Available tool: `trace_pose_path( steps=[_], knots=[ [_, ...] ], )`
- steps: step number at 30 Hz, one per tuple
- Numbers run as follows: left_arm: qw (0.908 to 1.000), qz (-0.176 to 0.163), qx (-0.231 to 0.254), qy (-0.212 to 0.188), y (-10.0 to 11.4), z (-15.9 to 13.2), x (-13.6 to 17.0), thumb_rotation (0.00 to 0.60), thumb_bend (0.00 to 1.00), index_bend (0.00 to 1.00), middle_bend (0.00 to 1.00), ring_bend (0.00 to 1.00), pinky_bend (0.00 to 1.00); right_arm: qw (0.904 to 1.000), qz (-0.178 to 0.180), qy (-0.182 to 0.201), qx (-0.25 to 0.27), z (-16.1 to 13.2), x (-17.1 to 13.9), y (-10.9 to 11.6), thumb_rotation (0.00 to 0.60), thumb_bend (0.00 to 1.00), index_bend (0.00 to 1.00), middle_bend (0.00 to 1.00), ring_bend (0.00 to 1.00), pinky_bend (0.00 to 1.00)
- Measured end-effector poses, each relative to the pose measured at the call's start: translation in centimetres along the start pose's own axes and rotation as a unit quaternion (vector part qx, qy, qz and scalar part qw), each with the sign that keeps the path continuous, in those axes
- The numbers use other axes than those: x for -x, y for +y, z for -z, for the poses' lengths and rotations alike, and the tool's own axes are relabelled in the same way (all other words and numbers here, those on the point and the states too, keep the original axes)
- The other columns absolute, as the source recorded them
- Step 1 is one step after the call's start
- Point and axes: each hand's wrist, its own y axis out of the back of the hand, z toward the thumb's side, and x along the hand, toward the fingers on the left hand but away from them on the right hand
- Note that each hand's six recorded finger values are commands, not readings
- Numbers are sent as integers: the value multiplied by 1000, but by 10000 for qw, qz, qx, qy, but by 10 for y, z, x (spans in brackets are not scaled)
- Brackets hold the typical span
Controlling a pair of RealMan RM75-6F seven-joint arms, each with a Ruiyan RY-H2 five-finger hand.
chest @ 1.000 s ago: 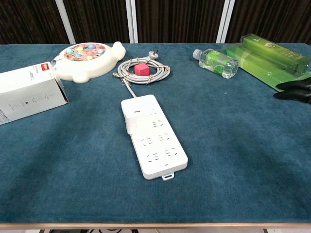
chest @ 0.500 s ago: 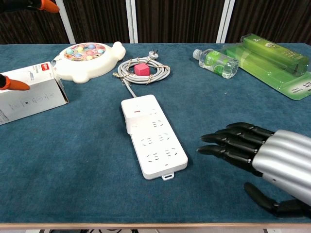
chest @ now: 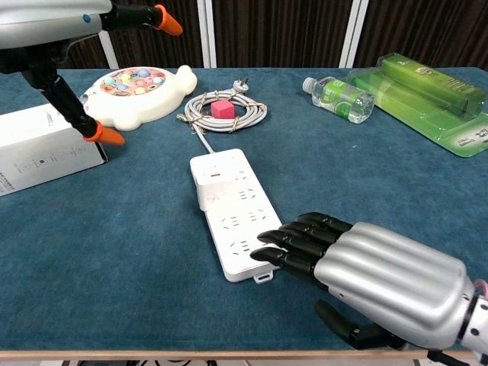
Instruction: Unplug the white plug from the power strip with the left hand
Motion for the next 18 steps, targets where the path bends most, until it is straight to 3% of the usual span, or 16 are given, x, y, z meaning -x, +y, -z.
trace_pose_path(
  steps=[18],
  knots=[
    [9986, 409, -103, -332, -29, -23, -29, 600, 4, 111, 69, 21, 0, 9997, -183, -125, 50, -4, 39, -14, 600, 733, 0, 0, 0, 11]
  ],
)
